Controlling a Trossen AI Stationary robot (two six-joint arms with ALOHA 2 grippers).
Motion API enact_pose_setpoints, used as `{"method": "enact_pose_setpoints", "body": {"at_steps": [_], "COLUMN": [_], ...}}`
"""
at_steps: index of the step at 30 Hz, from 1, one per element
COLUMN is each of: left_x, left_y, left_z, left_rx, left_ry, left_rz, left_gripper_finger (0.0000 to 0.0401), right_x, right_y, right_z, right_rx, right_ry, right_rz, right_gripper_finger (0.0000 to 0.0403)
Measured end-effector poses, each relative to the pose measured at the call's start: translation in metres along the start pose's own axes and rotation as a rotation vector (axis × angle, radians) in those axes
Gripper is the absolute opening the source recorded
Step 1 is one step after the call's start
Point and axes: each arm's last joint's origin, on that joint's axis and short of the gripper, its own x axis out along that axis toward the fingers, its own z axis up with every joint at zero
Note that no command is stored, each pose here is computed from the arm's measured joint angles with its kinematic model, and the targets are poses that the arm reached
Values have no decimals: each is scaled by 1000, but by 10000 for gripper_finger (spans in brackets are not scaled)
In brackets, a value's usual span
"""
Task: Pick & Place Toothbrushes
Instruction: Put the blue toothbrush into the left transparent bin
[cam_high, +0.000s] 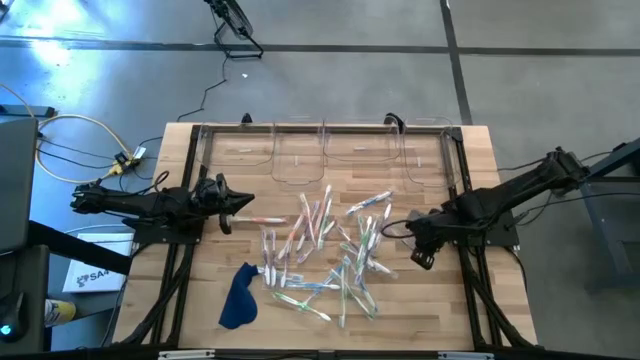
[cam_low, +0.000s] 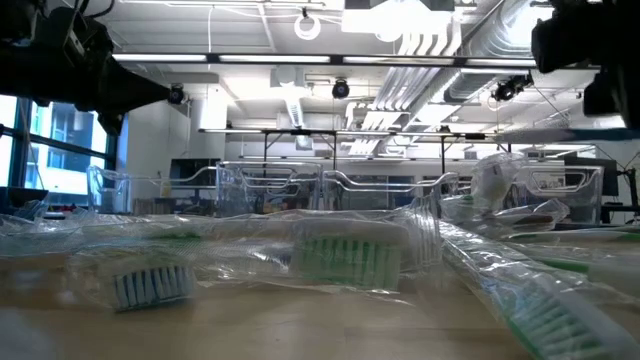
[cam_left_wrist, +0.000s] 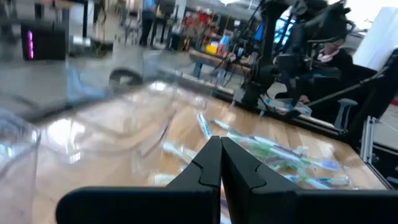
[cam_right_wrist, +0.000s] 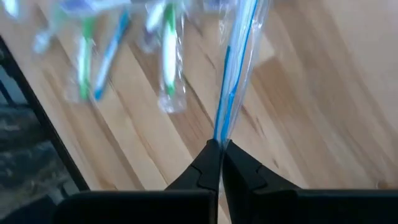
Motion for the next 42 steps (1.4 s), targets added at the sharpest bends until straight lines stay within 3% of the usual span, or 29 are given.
{"method": "enact_pose_setpoints", "body": {"at_steps": [6,10,15,21,25,33,42], "left_x": [-2,-3,-3,7,15,29,55], "left_y": [-4,-8,-12,-18,-23,-37,-55], "left_z": [20,34,52,59,65,98,123], "left_rx": [174,328,391,373,365,282,286], "left_ry": [-173,-185,-202,-80,6,-12,26], "left_rz": [-23,-37,-31,-32,-29,-32,-49], "left_gripper_finger": [0,0,0,0,0,0,0], "right_x": [-5,-7,-12,-15,-13,-4,-11], "right_y": [4,4,2,3,-1,4,8], "right_z": [6,17,39,66,80,101,119], "right_rx": [-19,-18,-18,-76,-79,-141,-184], "right_ry": [-121,-209,-361,-498,-542,-633,-797], "right_rz": [43,55,97,183,179,224,285], "right_gripper_finger": [4,4,4,4,4,4,4]}}
